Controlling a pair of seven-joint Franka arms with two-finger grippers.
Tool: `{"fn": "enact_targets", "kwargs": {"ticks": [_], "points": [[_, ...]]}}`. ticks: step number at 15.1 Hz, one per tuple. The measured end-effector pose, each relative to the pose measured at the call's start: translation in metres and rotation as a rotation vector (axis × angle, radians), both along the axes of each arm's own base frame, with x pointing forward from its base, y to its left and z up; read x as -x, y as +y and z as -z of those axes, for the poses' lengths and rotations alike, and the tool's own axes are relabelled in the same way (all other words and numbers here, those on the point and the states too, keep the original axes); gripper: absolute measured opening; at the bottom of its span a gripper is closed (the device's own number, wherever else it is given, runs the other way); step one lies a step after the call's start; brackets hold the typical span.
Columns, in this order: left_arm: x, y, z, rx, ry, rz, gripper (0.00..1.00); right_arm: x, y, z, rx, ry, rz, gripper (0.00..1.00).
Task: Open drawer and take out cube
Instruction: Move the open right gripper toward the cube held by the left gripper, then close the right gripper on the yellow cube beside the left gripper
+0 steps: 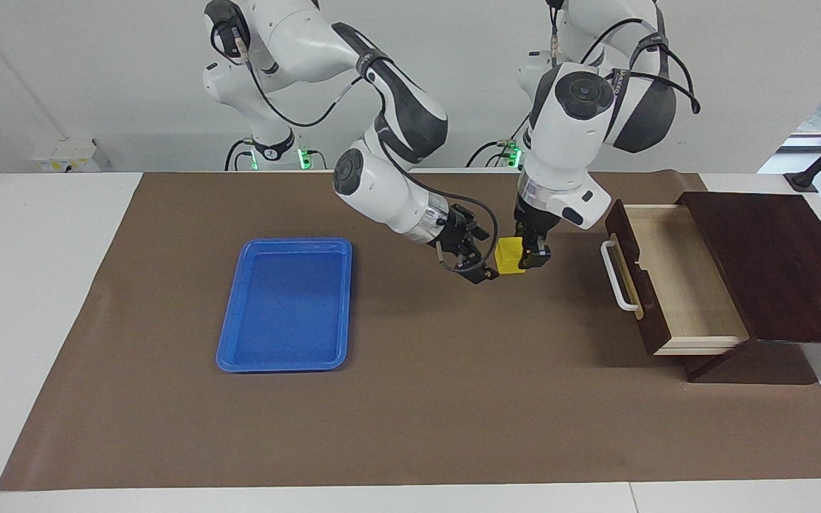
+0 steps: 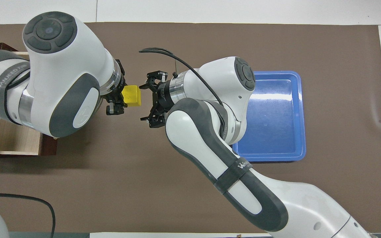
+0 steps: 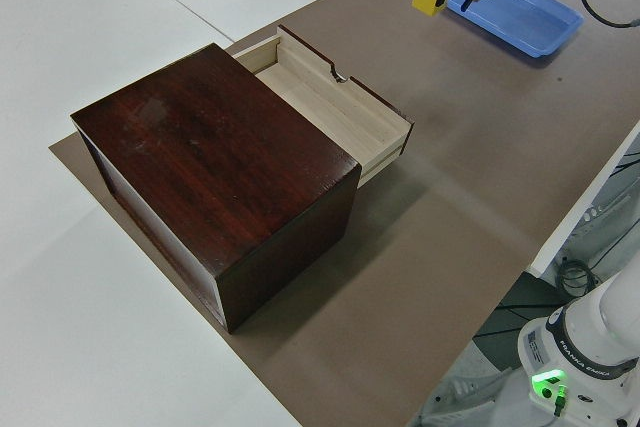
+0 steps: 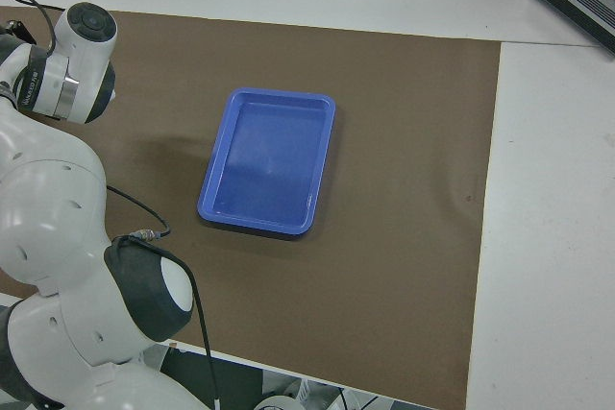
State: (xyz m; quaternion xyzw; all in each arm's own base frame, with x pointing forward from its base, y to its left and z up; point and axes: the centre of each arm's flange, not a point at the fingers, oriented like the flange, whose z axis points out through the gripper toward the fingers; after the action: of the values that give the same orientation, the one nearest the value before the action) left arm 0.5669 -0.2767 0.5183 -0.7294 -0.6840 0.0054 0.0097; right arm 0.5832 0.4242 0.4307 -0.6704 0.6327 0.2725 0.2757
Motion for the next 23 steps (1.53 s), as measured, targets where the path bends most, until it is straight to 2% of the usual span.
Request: {"fn": "enact_targets", "kwargs": {"ticks": [14,23], "points": [[0.003,-0.001,0.005,-0.001,0.001,0.004,0.55,0.002,0.009,0.0,0.01,0.016,0.01,1.0],[0.008,0.001,0.004,-0.007,0.008,0.009,0.55,0.011,0.025,-0.01,0.037,-0.025,-0.011,1.0]]}}
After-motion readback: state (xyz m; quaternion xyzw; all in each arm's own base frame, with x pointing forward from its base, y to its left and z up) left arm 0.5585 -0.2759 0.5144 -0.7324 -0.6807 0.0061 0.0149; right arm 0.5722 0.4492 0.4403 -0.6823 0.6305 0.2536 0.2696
